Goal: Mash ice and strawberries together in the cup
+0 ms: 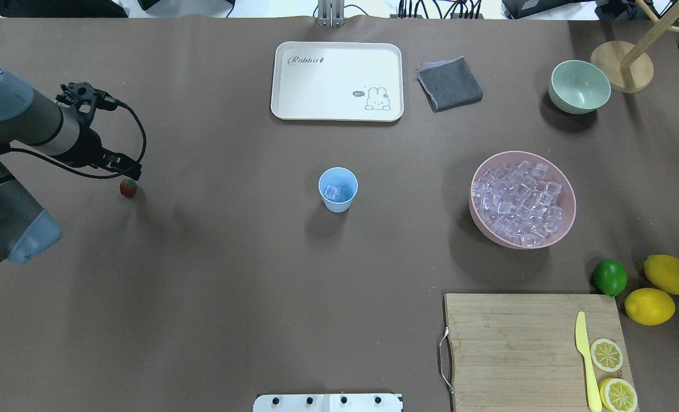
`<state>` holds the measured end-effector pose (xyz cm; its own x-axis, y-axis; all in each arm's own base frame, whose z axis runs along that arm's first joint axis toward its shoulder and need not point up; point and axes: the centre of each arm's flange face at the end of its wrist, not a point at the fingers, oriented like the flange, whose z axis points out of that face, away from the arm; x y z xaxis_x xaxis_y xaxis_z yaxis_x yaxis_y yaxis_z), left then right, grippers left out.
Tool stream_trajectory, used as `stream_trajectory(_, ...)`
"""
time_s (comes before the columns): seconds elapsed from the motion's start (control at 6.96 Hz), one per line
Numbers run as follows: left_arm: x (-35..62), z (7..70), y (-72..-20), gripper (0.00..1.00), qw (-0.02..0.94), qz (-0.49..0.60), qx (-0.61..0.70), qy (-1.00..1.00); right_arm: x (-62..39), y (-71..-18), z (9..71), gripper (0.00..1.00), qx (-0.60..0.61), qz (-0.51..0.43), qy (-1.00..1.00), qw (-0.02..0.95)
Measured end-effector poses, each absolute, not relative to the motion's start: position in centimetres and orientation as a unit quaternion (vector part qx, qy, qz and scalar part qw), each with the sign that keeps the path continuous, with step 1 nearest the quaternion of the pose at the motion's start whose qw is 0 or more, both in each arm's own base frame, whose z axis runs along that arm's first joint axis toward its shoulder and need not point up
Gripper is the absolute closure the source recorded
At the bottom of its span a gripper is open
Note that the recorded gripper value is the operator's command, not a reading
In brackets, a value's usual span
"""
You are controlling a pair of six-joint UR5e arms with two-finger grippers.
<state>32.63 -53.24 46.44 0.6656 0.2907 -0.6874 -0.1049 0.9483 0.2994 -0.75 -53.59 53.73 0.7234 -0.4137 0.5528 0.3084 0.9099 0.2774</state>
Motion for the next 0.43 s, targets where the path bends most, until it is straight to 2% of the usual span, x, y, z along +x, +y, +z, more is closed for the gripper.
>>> stream_trajectory(0.43, 32.8, 46.7, -53.3, 0.02, 0.905, 0.109, 0.118, 0.395, 2.0, -52.9, 57.1, 0.01, 0.083, -0.203, -0.314, 0.924)
